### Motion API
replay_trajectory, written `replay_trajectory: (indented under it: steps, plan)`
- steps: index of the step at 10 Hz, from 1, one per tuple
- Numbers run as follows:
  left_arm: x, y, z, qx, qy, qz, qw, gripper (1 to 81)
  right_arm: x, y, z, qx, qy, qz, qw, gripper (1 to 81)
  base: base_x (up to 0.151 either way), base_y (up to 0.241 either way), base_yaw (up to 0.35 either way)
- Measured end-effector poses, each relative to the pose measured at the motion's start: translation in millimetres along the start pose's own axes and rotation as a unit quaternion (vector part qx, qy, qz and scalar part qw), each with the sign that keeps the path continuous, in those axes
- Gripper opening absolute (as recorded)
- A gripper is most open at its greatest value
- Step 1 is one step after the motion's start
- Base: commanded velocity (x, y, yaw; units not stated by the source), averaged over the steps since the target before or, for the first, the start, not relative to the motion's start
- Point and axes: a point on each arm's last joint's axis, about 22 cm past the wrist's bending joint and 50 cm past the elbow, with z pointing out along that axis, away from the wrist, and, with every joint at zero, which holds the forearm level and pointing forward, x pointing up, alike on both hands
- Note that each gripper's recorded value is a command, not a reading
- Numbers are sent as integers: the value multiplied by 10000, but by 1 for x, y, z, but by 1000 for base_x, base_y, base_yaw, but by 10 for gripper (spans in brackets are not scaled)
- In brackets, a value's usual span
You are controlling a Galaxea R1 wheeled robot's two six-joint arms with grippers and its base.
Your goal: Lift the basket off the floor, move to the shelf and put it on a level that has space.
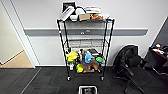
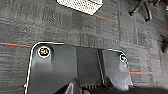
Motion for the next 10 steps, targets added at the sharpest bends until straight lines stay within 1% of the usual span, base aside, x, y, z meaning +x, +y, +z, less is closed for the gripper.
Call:
replay_trajectory:
  steps: [3, 10]
  plan:
    - [0, 0, 0, 2, 2, -1, 10000, 811, 0, -4, 4, 1, -1, 1, 10000, 811, 128, 0, 0]
    - [0, 1, 1, -1, 3, -1, 10000, 811, 0, 0, 4, -31, 3, -4, 10000, 811, 121, 0, 0]
